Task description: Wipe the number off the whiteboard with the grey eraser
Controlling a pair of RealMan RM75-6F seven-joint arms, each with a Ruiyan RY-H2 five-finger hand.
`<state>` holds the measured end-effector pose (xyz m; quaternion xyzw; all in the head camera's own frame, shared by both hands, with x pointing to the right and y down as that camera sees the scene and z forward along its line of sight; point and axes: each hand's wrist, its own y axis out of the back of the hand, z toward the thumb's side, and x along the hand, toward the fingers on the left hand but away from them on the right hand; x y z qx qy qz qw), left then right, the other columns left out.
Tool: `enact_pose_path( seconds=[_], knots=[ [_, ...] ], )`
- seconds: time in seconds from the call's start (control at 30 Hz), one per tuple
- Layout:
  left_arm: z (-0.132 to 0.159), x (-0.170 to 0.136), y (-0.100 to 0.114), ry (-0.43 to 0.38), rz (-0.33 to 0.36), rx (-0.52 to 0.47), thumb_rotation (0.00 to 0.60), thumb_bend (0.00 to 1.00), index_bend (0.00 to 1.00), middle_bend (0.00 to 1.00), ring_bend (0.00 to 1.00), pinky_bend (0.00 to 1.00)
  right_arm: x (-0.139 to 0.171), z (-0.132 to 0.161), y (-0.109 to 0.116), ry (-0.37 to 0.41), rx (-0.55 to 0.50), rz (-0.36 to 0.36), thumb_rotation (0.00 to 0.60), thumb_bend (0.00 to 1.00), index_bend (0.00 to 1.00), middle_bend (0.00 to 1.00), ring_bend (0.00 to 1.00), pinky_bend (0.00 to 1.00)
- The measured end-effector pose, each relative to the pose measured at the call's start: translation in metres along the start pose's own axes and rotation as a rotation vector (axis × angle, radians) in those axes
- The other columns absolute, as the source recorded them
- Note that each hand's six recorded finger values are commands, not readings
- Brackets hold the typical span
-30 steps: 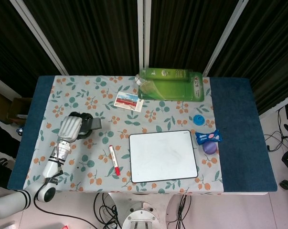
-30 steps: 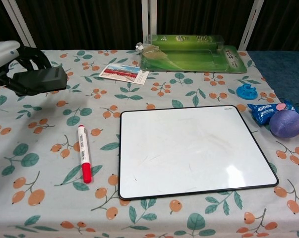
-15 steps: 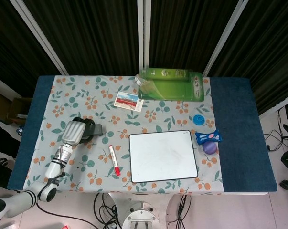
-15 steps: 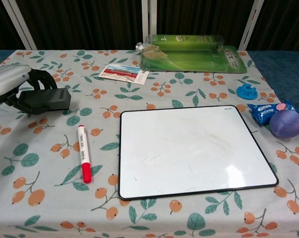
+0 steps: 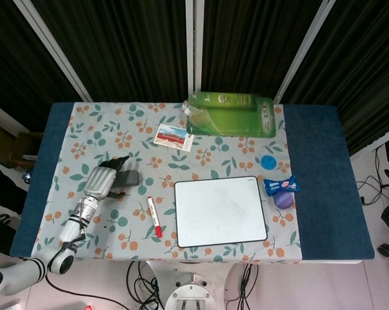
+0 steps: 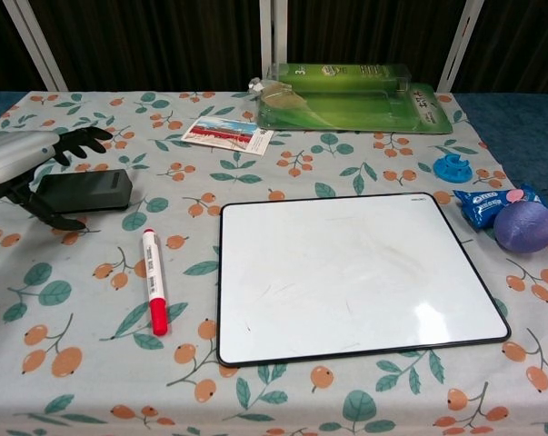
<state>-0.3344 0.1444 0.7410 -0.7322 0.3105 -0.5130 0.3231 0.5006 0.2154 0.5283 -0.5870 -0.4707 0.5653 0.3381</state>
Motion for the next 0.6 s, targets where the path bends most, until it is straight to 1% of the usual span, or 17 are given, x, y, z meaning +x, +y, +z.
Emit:
enact_pose_path(
  seconds=[0.07, 0.13, 0.2, 0.27, 0.33, 0.4, 0.5, 0.6],
  knots=[
    [0.000, -0.002, 0.003, 0.001, 0.006, 0.005, 0.600, 0.07, 0.04, 0.10, 0.13, 0.22, 0.000, 0.000, 0.000, 0.000, 0.002, 0.000, 0.600, 0.91, 0.00, 0.00, 0.00, 0.00],
    [-0.001, -0.006, 0.011, 0.004, 0.032, 0.003, 0.599, 0.04, 0.04, 0.09, 0.11, 0.22, 0.001, -0.001, 0.000, -0.001, 0.005, 0.002, 0.600, 0.91, 0.00, 0.00, 0.00, 0.00],
    [-0.003, -0.013, 0.023, 0.009, 0.076, 0.000, 0.541, 0.02, 0.04, 0.09, 0.10, 0.22, 0.002, -0.001, -0.001, -0.001, 0.013, 0.002, 0.600, 0.91, 0.00, 0.00, 0.00, 0.00],
    [-0.006, -0.022, 0.037, 0.018, 0.126, 0.002, 0.383, 0.01, 0.05, 0.09, 0.09, 0.21, 0.003, -0.002, -0.002, -0.001, 0.027, 0.005, 0.600, 0.88, 0.00, 0.00, 0.00, 0.00],
    [-0.013, -0.038, 0.055, 0.039, 0.192, 0.008, 0.285, 0.01, 0.06, 0.09, 0.08, 0.21, 0.004, -0.003, -0.005, -0.004, 0.048, 0.009, 0.600, 0.79, 0.00, 0.00, 0.00, 0.00],
    [-0.021, -0.057, 0.072, 0.070, 0.240, 0.016, 0.216, 0.01, 0.06, 0.08, 0.07, 0.21, 0.004, -0.003, -0.010, -0.009, 0.069, 0.010, 0.600, 0.76, 0.00, 0.00, 0.00, 0.00],
    [-0.036, -0.087, 0.087, 0.127, 0.249, 0.041, 0.177, 0.00, 0.06, 0.06, 0.07, 0.20, 0.004, -0.004, -0.014, -0.014, 0.099, 0.002, 0.600, 0.74, 0.00, 0.00, 0.00, 0.00],
    [-0.055, -0.122, 0.095, 0.204, 0.230, 0.097, 0.172, 0.00, 0.06, 0.05, 0.06, 0.20, 0.004, -0.006, -0.016, -0.021, 0.118, -0.007, 0.600, 0.74, 0.00, 0.00, 0.00, 0.00]
  ],
)
